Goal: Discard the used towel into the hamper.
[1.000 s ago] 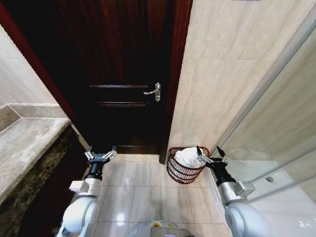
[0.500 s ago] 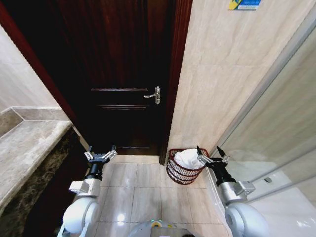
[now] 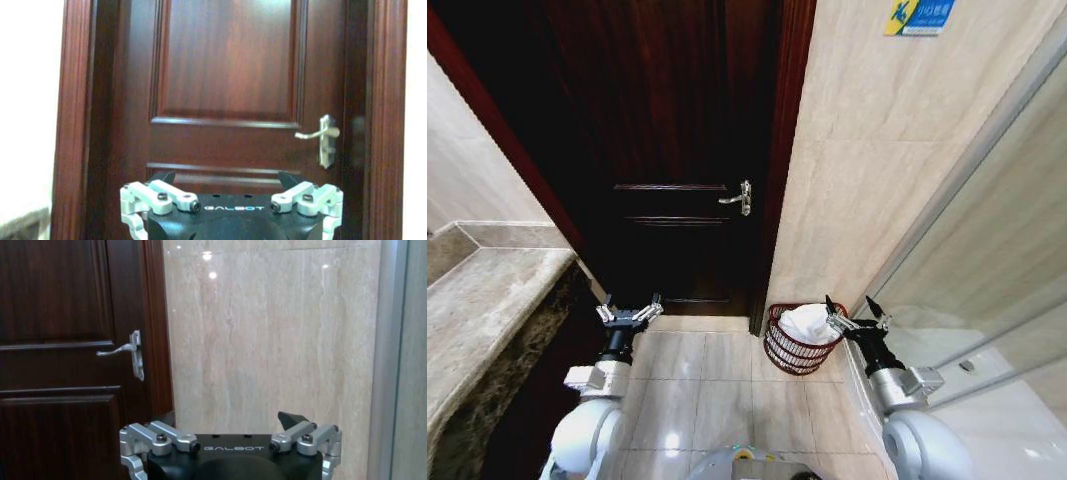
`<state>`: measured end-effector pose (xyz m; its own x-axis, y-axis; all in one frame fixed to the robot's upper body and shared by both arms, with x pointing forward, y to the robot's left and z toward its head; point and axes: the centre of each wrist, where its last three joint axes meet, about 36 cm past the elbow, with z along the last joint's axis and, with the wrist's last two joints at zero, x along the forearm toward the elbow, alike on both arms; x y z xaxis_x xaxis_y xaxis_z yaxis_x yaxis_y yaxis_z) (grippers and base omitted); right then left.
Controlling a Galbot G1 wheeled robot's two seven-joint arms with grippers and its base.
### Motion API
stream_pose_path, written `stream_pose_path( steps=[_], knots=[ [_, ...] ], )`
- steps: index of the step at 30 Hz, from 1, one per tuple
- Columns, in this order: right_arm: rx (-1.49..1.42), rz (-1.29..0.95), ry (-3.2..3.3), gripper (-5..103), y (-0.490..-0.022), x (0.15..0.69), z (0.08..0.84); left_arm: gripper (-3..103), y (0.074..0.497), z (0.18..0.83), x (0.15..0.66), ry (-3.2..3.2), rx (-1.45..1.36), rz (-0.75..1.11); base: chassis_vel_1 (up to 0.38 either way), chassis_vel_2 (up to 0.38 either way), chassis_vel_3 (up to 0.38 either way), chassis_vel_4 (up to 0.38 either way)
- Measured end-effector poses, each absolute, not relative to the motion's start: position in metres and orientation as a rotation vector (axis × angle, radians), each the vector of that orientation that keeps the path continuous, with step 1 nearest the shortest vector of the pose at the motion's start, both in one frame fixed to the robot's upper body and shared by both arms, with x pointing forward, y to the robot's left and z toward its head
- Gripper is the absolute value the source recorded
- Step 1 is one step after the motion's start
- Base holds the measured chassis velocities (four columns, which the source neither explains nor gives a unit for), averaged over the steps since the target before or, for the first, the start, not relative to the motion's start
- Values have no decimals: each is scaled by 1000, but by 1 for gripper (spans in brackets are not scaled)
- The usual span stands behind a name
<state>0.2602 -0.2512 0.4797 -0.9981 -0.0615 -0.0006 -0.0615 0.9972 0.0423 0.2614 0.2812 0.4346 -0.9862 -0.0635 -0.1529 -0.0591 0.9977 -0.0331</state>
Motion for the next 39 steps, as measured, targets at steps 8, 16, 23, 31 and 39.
stream_pose_path(
  steps=[8, 16, 23, 31, 39],
  knots=[
    [97, -66, -3139, 100, -251, 260, 480, 100, 281, 438, 263, 2973, -90, -46, 0, 0, 0, 0],
    [97, -66, -3139, 100, -251, 260, 480, 100, 280, 445, 262, 2962, -86, -51, 0, 0, 0, 0],
    [97, -67, -3139, 100, -251, 260, 480, 100, 281, 443, 262, 2965, -90, -52, 0, 0, 0, 0],
    [97, -66, -3139, 100, -251, 260, 480, 100, 281, 445, 263, 2961, -89, -49, 0, 0, 0, 0],
    [97, -66, -3139, 100, -251, 260, 480, 100, 280, 446, 263, 2955, -88, -51, 0, 0, 0, 0]
  ],
)
